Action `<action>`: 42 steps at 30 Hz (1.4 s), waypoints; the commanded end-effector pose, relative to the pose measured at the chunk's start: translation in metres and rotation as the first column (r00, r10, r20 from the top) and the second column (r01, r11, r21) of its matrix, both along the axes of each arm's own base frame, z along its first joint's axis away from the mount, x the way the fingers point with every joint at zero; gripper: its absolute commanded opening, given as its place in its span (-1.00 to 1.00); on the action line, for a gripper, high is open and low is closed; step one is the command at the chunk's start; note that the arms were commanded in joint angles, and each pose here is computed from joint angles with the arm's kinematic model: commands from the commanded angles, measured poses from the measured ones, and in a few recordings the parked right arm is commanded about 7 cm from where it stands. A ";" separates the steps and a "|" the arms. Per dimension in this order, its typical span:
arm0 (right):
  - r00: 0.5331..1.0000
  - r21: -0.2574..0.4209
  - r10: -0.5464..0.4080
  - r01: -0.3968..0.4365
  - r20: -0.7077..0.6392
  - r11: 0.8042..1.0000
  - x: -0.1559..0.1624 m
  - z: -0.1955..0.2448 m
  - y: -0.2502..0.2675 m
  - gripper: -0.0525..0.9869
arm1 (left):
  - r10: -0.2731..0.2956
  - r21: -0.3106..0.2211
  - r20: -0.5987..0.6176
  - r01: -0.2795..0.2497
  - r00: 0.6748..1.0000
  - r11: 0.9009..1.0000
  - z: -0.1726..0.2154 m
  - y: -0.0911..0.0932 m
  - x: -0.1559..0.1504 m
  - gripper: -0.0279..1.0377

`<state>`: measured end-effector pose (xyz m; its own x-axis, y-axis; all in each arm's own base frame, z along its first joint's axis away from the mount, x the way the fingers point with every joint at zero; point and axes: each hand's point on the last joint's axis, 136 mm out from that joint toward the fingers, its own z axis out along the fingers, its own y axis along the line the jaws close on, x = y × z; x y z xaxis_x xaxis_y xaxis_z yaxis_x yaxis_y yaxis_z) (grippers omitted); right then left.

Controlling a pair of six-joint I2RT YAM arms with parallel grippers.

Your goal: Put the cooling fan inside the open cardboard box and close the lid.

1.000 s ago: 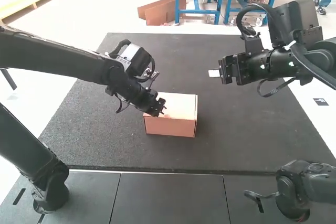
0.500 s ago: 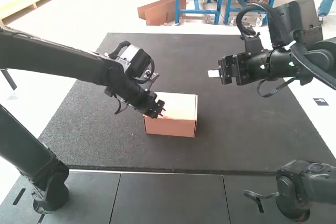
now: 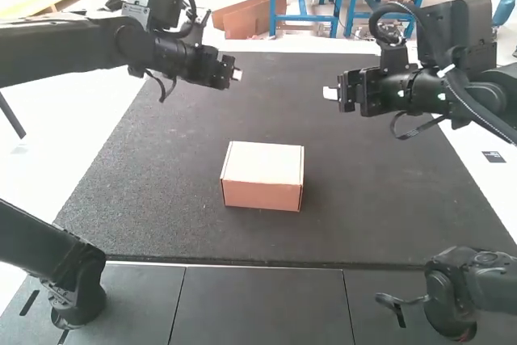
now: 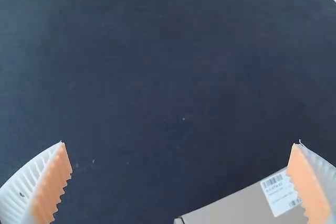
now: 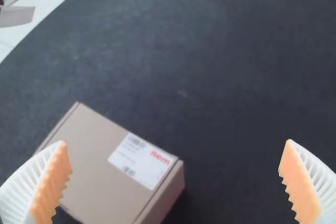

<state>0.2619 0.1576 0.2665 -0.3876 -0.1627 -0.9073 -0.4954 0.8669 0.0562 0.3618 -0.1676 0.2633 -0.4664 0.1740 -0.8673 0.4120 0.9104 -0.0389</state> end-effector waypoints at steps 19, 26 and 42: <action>0.892 -0.035 -0.191 0.224 0.409 0.974 0.049 0.029 -0.048 0.85 | 0.231 -0.176 0.587 -0.156 0.776 0.972 0.069 0.102 -0.067 0.87; 0.868 0.002 -0.271 0.297 0.416 0.955 0.051 0.004 -0.079 0.84 | 0.310 -0.160 0.593 -0.269 0.743 0.950 0.036 0.130 -0.079 0.87; 0.838 0.061 -0.375 0.383 0.397 0.922 0.043 -0.049 -0.121 0.84 | 0.375 -0.242 0.688 -0.291 0.621 0.925 -0.020 0.150 -0.127 0.85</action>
<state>0.3065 0.0430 0.2140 -0.0524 -0.1159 -0.9919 -0.1209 0.9867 -0.1089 0.2401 -0.0254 0.2399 0.2579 0.0209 -0.9659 0.0558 0.9978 0.0364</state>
